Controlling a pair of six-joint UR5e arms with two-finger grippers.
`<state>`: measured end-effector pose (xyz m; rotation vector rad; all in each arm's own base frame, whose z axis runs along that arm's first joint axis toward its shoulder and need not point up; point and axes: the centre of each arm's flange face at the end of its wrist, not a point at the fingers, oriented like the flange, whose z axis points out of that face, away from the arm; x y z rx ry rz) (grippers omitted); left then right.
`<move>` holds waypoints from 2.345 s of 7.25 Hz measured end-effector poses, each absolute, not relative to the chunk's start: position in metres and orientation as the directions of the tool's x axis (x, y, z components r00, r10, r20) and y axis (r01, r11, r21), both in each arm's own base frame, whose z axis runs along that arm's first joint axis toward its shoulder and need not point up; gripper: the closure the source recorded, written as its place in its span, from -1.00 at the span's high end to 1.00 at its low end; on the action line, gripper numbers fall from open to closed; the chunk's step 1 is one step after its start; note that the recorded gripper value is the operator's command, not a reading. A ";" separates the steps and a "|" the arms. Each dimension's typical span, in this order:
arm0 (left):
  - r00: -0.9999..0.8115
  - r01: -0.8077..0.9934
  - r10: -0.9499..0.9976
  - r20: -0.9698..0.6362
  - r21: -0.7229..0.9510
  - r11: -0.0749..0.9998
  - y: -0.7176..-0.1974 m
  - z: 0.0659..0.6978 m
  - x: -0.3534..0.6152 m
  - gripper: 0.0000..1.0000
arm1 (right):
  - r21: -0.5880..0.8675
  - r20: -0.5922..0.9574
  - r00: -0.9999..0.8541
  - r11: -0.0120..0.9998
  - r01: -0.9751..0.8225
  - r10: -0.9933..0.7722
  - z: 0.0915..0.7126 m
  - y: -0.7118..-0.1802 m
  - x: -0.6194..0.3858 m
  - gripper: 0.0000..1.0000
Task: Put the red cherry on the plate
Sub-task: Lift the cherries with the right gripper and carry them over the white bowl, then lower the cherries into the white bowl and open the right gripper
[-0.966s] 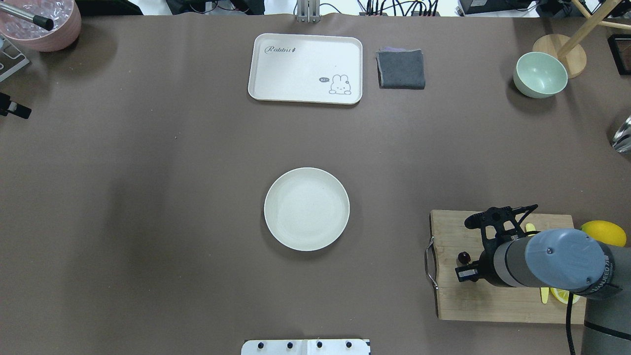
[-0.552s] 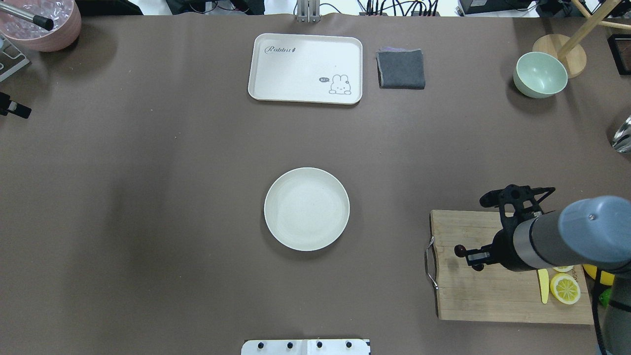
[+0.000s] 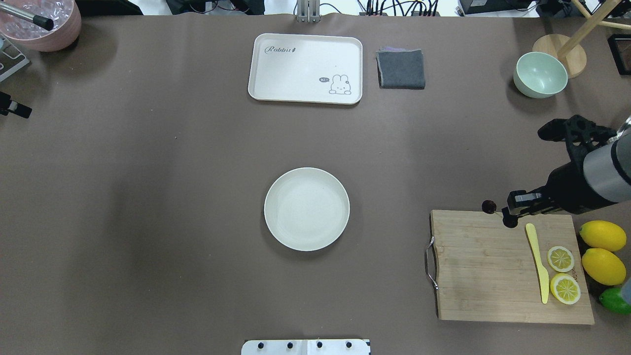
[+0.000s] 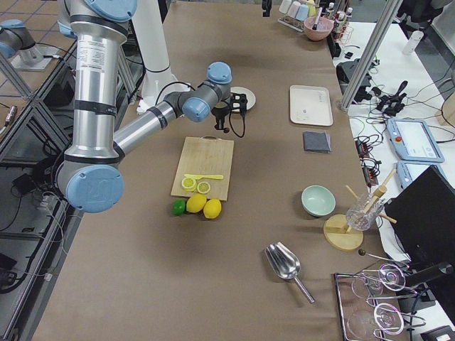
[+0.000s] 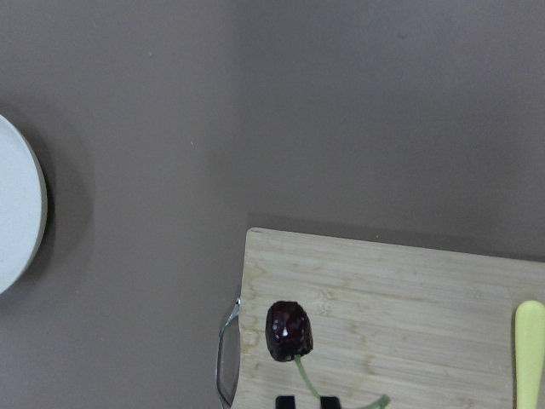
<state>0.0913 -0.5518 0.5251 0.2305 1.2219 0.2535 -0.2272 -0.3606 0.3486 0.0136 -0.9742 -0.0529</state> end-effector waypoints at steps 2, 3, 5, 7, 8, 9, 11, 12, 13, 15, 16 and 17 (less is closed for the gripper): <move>0.321 -0.069 0.311 -0.895 0.305 0.950 -0.552 0.526 0.092 0.97 | -0.018 0.797 0.603 0.999 0.036 -0.007 0.291 -0.405 -0.225 -1.00; 0.322 -0.070 0.306 -0.896 0.300 0.951 -0.553 0.526 0.092 0.97 | -0.039 0.773 0.635 0.998 0.039 0.006 0.249 -0.420 -0.235 -1.00; 0.325 -0.070 0.295 -0.899 0.288 0.955 -0.556 0.525 0.093 0.97 | -0.021 0.712 0.702 0.999 0.042 -0.015 0.186 -0.428 -0.274 -1.00; 0.325 -0.071 0.293 -0.899 0.286 0.956 -0.558 0.523 0.093 0.97 | -0.001 0.675 0.737 0.999 0.039 -0.028 0.150 -0.420 -0.330 -1.00; 0.325 -0.071 0.293 -0.899 0.286 0.956 -0.558 0.523 0.094 0.97 | 0.004 0.662 0.749 0.999 0.035 -0.029 0.137 -0.407 -0.362 -1.00; 0.325 -0.071 0.294 -0.899 0.287 0.955 -0.558 0.522 0.094 0.97 | 0.002 0.657 0.753 0.999 0.032 -0.025 0.128 -0.398 -0.397 -1.00; 0.325 -0.069 0.297 -0.898 0.290 0.954 -0.559 0.521 0.093 0.97 | 0.002 0.659 0.752 1.000 0.014 -0.012 0.122 -0.399 -0.463 -1.00; 0.324 -0.068 0.298 -0.898 0.292 0.954 -0.558 0.520 0.093 0.97 | 0.005 0.660 0.751 1.000 0.002 -0.005 0.125 -0.402 -0.493 -1.00; 0.324 -0.068 0.298 -0.898 0.292 0.954 -0.558 0.520 0.092 0.97 | 0.004 0.659 0.753 1.000 -0.014 0.008 0.127 -0.406 -0.523 -1.00; 0.325 -0.066 0.300 -0.897 0.294 0.953 -0.558 0.519 0.091 0.97 | 0.021 0.656 0.755 0.999 -0.034 0.012 0.134 -0.402 -0.577 -1.00; 0.326 -0.065 0.300 -0.897 0.295 0.953 -0.558 0.519 0.090 0.97 | 0.035 0.649 0.761 0.999 -0.040 0.008 0.140 -0.390 -0.598 -1.00; 0.327 -0.062 0.299 -0.897 0.296 0.953 -0.558 0.519 0.089 0.97 | 0.043 0.641 0.767 0.998 -0.045 0.007 0.147 -0.380 -0.613 -1.00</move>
